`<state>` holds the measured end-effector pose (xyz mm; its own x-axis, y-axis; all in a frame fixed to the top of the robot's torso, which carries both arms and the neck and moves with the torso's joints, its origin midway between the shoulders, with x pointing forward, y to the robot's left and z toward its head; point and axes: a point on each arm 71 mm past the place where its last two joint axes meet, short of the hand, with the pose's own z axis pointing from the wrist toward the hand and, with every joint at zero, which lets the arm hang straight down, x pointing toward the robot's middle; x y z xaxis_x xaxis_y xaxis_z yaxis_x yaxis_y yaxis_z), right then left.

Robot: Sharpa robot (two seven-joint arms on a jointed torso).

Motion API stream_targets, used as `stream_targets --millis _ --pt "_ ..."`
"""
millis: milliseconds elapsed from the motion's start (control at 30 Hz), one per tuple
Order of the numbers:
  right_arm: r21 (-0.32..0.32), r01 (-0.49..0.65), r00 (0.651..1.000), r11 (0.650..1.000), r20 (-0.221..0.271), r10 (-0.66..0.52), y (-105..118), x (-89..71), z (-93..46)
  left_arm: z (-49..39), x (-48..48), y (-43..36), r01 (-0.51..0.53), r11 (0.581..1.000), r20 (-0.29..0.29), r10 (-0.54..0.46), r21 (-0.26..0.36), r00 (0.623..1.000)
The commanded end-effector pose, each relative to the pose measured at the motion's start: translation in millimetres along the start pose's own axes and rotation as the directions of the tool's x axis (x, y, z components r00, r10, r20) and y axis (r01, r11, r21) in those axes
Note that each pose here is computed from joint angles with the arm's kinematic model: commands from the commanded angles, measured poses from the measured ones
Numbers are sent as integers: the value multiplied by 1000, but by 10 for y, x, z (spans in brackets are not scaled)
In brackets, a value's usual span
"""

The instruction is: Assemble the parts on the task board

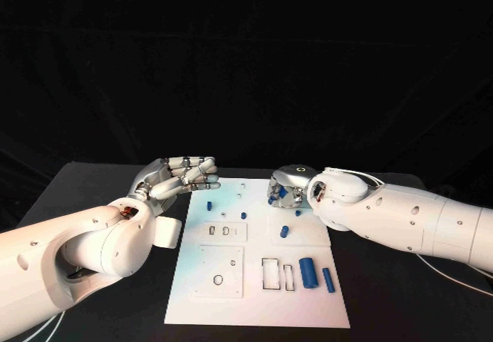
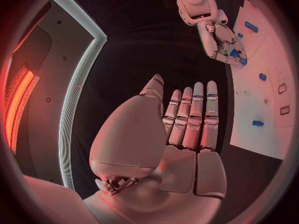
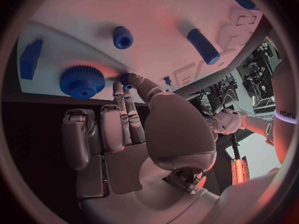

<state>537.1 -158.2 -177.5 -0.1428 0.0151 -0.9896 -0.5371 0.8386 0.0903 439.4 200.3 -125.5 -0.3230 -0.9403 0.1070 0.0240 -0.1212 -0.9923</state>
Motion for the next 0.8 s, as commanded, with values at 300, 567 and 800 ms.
stream_targets --millis 300,567,800 --pt "0 -22 999 1000 47 22 24 -33 -33 7 16 -14 7 1000 -21 -7 1 1000" --pt "-8 -48 987 999 155 49 114 -212 24 12 6 -11 8 1000 -21 -8 -3 1000" --pt "-6 -50 975 999 215 50 197 -278 169 15 5 -10 9 1000 -22 -9 -5 1000"
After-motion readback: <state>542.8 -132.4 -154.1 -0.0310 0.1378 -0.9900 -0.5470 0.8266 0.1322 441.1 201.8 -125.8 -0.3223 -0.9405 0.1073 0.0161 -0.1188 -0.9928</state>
